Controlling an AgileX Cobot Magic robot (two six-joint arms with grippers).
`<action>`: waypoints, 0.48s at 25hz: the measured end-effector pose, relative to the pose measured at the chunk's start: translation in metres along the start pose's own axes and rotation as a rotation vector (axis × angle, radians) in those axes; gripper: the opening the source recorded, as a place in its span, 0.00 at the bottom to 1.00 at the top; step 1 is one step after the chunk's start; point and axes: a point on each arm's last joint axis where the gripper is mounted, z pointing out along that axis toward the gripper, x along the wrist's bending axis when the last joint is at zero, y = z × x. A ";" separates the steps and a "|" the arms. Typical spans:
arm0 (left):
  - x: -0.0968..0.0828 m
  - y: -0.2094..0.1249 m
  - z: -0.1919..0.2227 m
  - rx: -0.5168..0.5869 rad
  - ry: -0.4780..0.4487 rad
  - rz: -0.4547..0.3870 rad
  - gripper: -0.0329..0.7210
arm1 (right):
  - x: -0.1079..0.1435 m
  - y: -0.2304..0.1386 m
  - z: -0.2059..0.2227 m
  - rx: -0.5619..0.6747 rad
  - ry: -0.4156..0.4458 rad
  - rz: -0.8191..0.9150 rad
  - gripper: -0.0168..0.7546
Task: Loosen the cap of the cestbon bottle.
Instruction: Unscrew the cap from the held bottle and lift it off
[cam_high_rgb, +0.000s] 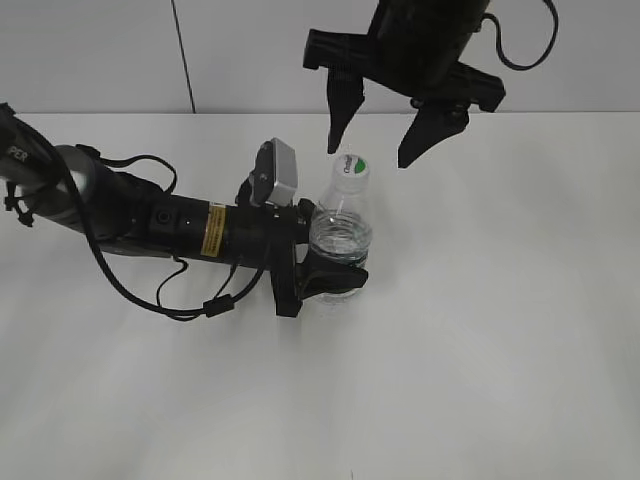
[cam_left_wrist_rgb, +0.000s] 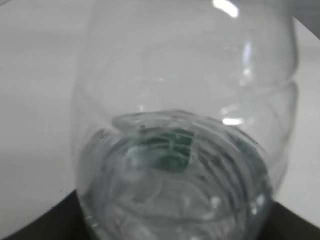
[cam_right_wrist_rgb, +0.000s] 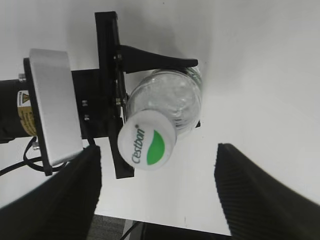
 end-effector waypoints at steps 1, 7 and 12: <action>0.000 0.000 0.000 0.000 0.000 0.000 0.59 | 0.000 0.000 0.001 0.002 0.000 -0.001 0.72; 0.000 0.000 0.000 0.001 0.002 0.001 0.59 | 0.010 0.001 0.015 0.022 -0.005 -0.033 0.72; 0.000 0.000 0.000 0.001 0.004 0.000 0.59 | 0.009 0.003 0.016 0.015 -0.023 -0.045 0.72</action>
